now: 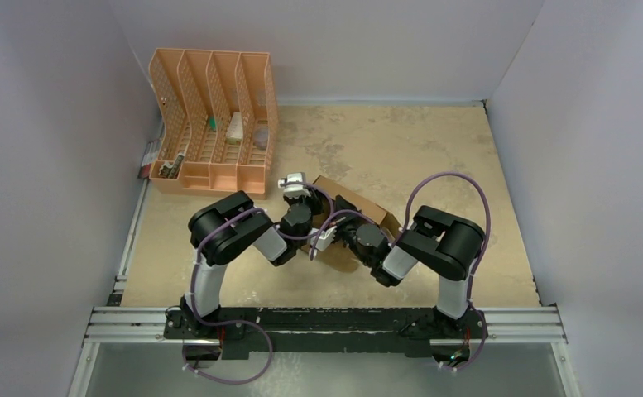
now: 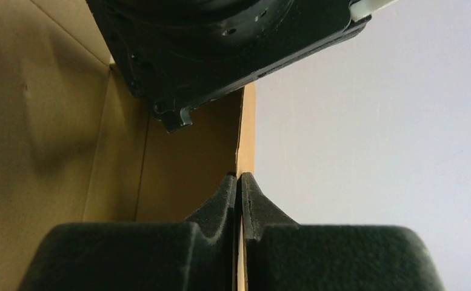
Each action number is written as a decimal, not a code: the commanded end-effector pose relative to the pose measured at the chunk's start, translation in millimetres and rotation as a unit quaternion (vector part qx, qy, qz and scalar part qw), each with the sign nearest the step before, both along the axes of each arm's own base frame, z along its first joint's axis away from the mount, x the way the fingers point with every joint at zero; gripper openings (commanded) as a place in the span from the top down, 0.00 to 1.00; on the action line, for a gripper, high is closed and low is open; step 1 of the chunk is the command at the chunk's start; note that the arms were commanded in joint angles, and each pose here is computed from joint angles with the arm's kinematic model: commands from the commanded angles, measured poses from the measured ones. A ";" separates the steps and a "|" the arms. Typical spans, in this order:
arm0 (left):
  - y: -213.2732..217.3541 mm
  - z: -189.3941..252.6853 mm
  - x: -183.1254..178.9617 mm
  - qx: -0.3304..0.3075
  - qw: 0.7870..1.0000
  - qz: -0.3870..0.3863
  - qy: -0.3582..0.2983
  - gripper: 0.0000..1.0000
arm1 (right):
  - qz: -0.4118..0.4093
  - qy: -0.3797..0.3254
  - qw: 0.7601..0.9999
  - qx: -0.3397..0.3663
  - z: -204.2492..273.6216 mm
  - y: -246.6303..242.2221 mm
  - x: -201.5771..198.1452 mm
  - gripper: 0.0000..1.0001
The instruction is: Fold the paper box
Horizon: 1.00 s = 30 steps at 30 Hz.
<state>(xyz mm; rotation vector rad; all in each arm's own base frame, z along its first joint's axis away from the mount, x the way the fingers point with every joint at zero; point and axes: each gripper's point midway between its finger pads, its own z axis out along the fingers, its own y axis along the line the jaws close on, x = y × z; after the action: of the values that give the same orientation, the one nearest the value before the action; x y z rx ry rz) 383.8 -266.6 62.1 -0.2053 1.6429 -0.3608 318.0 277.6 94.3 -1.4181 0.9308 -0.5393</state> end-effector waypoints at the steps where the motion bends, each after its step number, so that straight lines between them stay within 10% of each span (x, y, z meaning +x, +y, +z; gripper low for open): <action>1: 58.8 18.0 15.8 -0.019 0.979 0.204 -0.021 0.80 | 0.004 0.038 0.999 -0.006 -16.9 5.1 -9.7 0.96; 14: 44.0 13.3 8.3 -0.010 0.988 0.153 -0.011 0.69 | 0.002 0.032 0.999 0.004 -8.6 7.9 -9.7 0.91; 30: 42.7 26.1 -23.6 -0.013 0.998 0.057 0.010 0.45 | -0.018 0.028 0.997 0.070 31.1 -4.2 -12.4 0.61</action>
<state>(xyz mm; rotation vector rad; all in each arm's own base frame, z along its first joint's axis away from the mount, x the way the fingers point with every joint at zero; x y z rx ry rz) 370.6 -221.4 68.6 -0.3328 1.6535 -0.1973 307.7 277.0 102.5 -1.4022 0.9909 -0.5013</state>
